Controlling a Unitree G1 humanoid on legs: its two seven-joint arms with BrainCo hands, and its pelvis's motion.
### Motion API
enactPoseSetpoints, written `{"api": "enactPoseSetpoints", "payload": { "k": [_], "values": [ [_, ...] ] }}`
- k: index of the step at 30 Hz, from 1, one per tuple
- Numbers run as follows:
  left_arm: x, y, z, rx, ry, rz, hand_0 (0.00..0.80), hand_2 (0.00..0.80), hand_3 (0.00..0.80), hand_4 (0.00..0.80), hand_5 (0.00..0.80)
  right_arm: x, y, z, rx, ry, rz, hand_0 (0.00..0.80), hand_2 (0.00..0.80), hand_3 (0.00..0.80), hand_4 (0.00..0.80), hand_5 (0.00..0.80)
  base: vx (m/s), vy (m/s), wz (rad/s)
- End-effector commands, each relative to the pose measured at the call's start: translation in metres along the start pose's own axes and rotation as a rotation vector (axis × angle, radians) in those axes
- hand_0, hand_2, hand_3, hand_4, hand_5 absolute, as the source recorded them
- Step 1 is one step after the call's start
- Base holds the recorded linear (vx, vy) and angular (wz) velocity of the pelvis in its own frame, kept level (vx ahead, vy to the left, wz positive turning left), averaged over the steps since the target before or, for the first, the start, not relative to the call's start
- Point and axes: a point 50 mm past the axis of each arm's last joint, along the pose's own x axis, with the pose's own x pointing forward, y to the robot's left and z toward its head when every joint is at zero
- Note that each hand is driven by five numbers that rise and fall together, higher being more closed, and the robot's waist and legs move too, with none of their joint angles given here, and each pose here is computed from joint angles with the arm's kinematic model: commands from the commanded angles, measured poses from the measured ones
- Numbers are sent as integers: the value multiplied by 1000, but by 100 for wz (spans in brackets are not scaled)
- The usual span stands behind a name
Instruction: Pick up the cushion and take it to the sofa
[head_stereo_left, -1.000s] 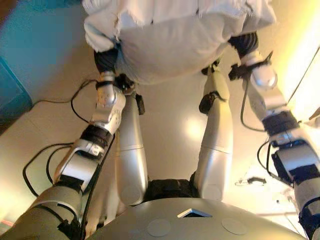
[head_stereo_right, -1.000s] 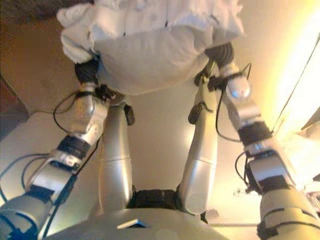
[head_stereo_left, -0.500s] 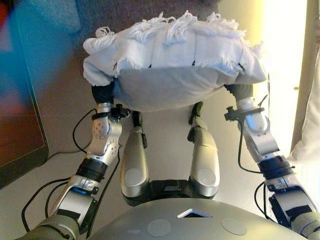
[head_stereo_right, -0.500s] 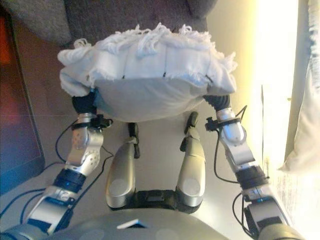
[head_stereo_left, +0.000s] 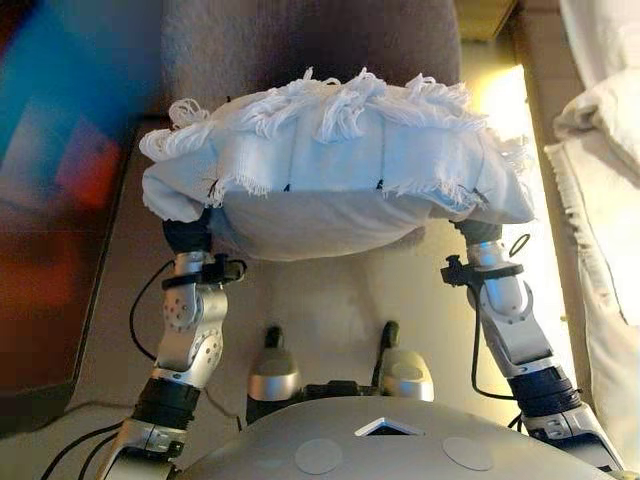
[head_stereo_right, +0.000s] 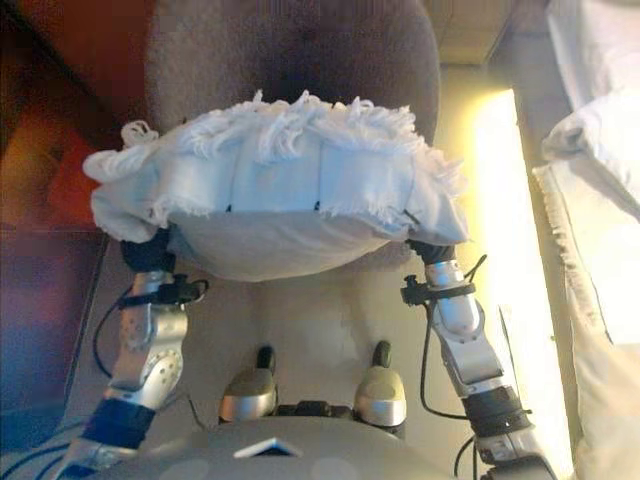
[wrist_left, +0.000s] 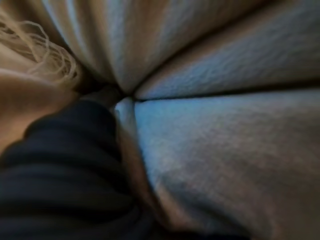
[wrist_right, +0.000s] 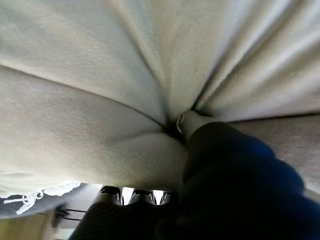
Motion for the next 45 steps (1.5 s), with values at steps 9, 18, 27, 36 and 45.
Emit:
{"api": "enactPoseSetpoints", "payload": {
  "k": [9, 18, 27, 36, 45],
  "values": [
    [5, -25, 26, -31, -114, -201, 800, 800, 800, 800, 800, 1, 7, 29, 39, -147, 33, 800, 800, 800, 800, 800, -28, -89, -3],
    [10, -24, 33, -58, -156, -175, 800, 800, 800, 800, 800, 12, 9, 33, 21, -178, 53, 800, 800, 800, 800, 800, -51, -128, -2],
    [8, -28, 31, -83, -179, -166, 800, 800, 800, 800, 800, 16, 11, 34, 19, -197, 61, 800, 800, 800, 800, 800, -5, -170, 3],
    [3, -26, 30, -90, -176, -105, 800, 800, 800, 800, 800, 14, 24, 33, 26, -188, 108, 800, 800, 800, 800, 800, 357, 1, -1],
    [-2, -20, 29, -90, -175, -107, 800, 800, 800, 800, 800, 5, 17, 32, 46, -168, 98, 800, 800, 800, 800, 800, 527, 152, -34]
  ]
}}
